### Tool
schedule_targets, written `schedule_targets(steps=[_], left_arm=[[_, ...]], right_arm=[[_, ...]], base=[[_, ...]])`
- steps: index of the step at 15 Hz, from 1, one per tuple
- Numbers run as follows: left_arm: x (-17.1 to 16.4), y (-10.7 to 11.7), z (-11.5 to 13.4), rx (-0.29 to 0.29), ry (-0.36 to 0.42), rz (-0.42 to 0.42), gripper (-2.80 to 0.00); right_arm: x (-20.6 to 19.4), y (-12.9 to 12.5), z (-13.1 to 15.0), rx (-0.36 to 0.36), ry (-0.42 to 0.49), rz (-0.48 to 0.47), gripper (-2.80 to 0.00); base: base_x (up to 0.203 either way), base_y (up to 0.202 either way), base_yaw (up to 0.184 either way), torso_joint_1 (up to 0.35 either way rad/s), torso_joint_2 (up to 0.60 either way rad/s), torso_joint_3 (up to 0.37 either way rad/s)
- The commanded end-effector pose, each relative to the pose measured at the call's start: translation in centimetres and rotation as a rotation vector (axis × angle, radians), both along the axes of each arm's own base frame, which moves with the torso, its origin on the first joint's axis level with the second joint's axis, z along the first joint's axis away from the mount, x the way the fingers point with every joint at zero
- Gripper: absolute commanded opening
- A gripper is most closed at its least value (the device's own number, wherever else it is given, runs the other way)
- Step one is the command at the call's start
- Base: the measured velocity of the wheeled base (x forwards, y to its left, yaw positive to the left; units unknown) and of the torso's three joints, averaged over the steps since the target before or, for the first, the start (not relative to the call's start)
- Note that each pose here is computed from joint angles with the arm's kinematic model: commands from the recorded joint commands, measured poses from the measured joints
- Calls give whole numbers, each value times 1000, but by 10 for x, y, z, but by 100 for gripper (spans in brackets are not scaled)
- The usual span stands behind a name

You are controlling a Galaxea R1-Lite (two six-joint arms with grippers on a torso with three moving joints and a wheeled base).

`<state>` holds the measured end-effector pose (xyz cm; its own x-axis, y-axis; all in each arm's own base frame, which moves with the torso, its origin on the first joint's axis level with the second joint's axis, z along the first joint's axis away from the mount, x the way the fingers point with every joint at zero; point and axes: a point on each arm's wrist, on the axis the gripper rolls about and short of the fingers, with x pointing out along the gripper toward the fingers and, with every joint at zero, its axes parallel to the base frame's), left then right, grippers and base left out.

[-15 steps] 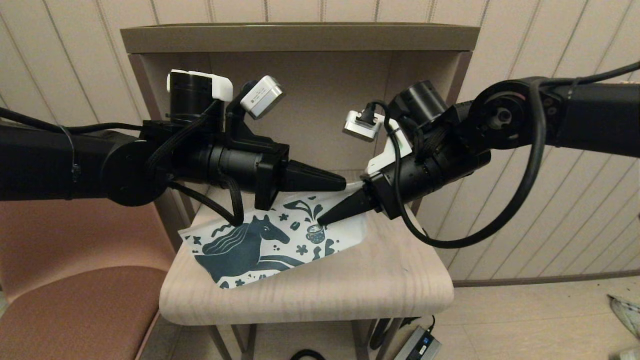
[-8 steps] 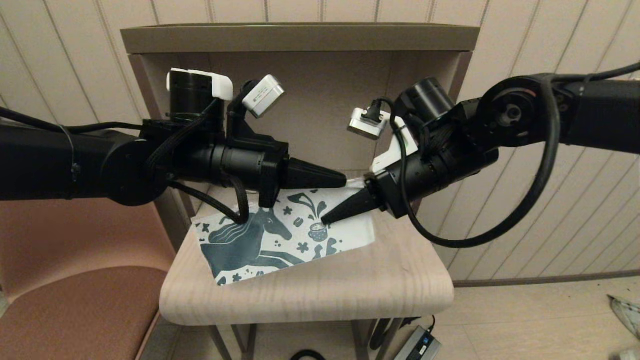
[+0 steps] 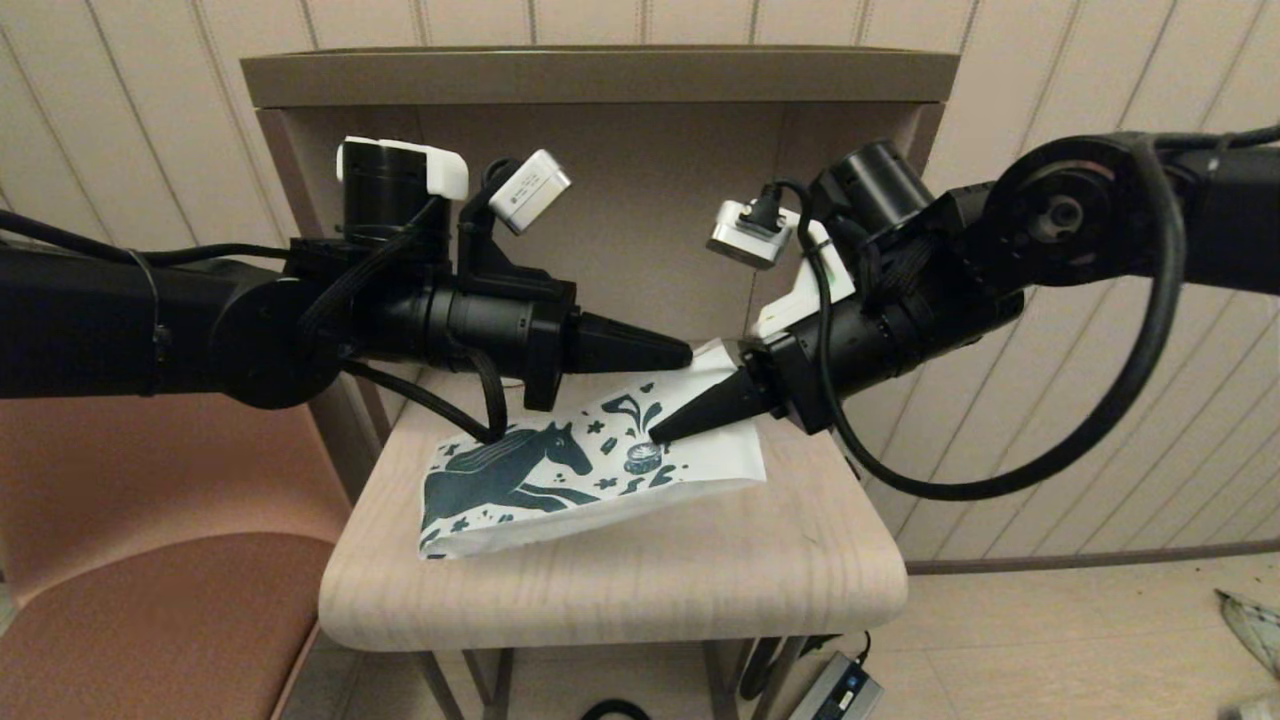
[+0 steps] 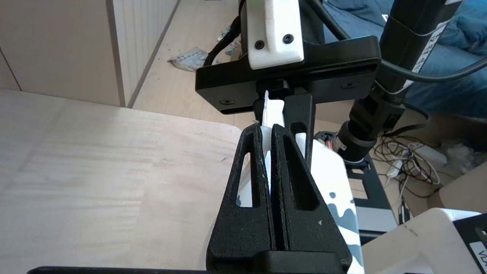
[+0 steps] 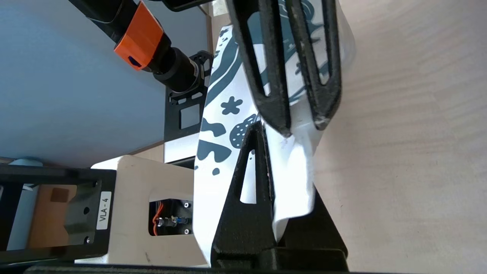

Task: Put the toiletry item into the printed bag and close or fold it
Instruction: Hand it to the other hand

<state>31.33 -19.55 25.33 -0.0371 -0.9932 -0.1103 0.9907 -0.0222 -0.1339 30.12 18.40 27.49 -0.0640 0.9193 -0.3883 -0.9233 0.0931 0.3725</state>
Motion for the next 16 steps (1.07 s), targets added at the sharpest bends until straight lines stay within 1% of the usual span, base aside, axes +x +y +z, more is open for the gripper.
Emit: schedule_targets(steps=[1, 11, 15, 16], left_arm=[[0, 0, -1, 0, 2, -5, -280], [1, 0, 5, -5, -5, 1, -280], [3, -2, 3, 5, 1, 27, -280], [2, -2, 2, 6, -3, 26, 0]], right_arm=[[-3, -1, 2, 4, -3, 4, -280], [-1, 4, -3, -9, -2, 12, -280], [-1, 4, -3, -10, -2, 13, -280], [-1, 4, -3, -10, -2, 13, -280]], base=[[0, 0, 0, 0, 0, 0], [0, 0, 0, 0, 0, 0], [0, 0, 0, 0, 0, 0], [0, 0, 0, 0, 0, 0]])
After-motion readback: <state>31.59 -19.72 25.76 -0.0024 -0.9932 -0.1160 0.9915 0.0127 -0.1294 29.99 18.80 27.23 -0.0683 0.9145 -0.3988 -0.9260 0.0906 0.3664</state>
